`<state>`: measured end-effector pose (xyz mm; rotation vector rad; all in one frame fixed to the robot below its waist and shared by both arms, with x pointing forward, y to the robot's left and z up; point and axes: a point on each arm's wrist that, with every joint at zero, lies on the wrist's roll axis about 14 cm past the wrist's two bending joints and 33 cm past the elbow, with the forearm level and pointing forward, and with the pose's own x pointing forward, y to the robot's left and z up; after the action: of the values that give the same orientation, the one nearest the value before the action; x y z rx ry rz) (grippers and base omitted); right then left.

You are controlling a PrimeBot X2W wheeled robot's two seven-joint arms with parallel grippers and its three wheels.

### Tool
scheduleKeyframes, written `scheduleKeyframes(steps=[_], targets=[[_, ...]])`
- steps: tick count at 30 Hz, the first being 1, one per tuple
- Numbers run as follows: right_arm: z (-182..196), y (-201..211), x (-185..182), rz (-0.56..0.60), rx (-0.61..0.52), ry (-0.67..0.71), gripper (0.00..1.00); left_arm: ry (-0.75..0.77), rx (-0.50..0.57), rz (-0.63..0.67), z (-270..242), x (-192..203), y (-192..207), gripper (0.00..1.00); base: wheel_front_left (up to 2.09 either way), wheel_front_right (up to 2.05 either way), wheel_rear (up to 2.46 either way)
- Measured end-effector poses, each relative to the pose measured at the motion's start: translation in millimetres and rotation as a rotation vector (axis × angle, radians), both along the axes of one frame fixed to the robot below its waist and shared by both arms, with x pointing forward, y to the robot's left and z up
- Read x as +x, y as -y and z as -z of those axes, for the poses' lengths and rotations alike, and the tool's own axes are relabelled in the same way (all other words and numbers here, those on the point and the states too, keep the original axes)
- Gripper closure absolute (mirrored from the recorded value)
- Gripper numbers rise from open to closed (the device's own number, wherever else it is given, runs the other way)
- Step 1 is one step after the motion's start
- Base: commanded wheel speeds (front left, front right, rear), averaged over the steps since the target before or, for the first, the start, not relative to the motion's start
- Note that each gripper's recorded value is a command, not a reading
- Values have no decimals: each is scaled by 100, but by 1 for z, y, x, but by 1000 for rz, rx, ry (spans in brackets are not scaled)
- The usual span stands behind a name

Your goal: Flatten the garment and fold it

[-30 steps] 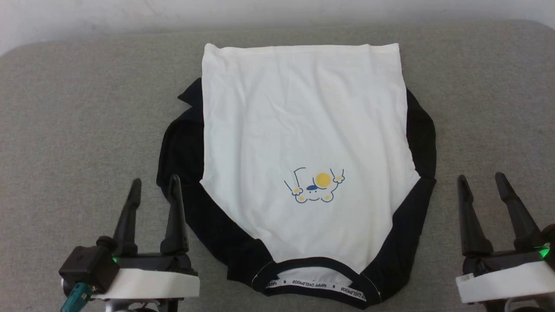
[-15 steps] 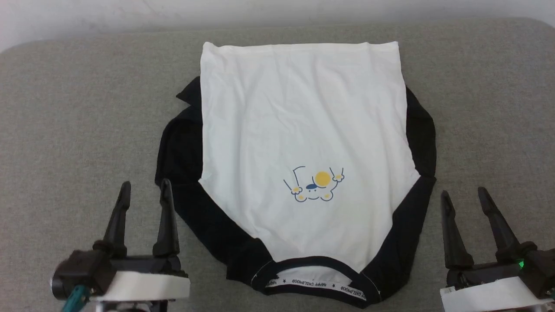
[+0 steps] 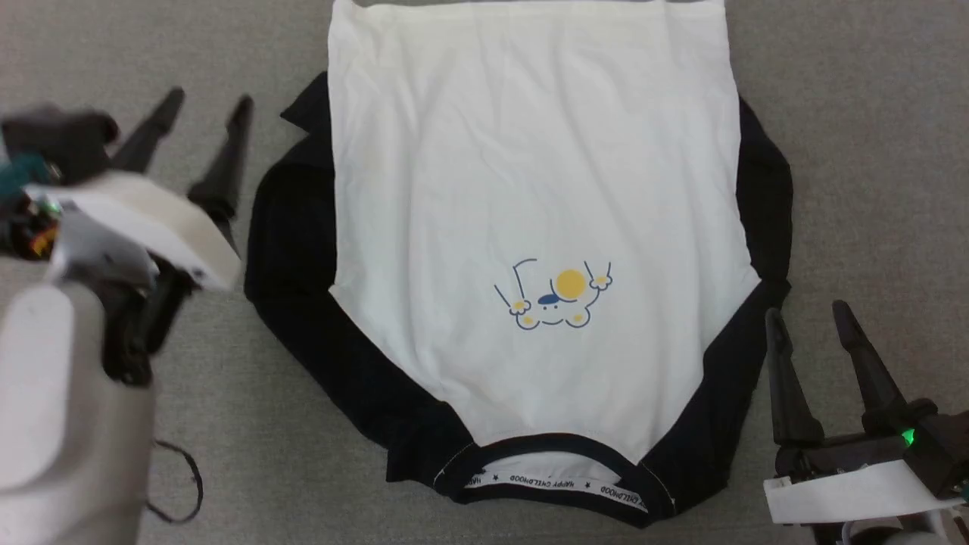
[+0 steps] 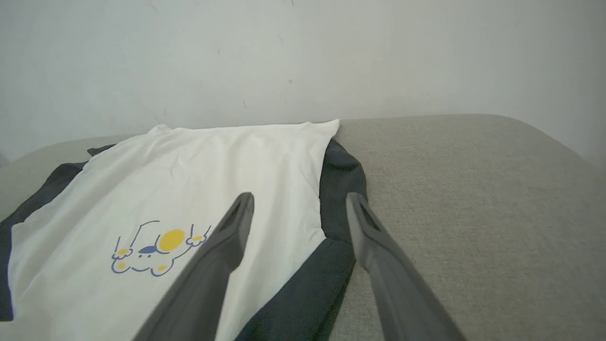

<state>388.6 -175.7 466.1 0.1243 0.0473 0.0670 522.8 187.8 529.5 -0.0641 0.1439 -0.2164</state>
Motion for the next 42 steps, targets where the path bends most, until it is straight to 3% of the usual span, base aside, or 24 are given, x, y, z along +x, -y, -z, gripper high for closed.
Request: scheduleKeyframes(steps=[5,14,25,42], targets=[[18,1,10,3,-1,-44,0,-174,40,29,25,33,-8,0,0,0,0],[47,7,16,19,-12,-119,0,-353,-15,39,69,68,-6,0,0,0,0],[69,17,16,45,-28,-179,0,-571,-27,53,130,70,3,0,0,0,0],[86,21,20,55,-38,-227,0,-688,-117,35,140,80,4,0,0,0,0]])
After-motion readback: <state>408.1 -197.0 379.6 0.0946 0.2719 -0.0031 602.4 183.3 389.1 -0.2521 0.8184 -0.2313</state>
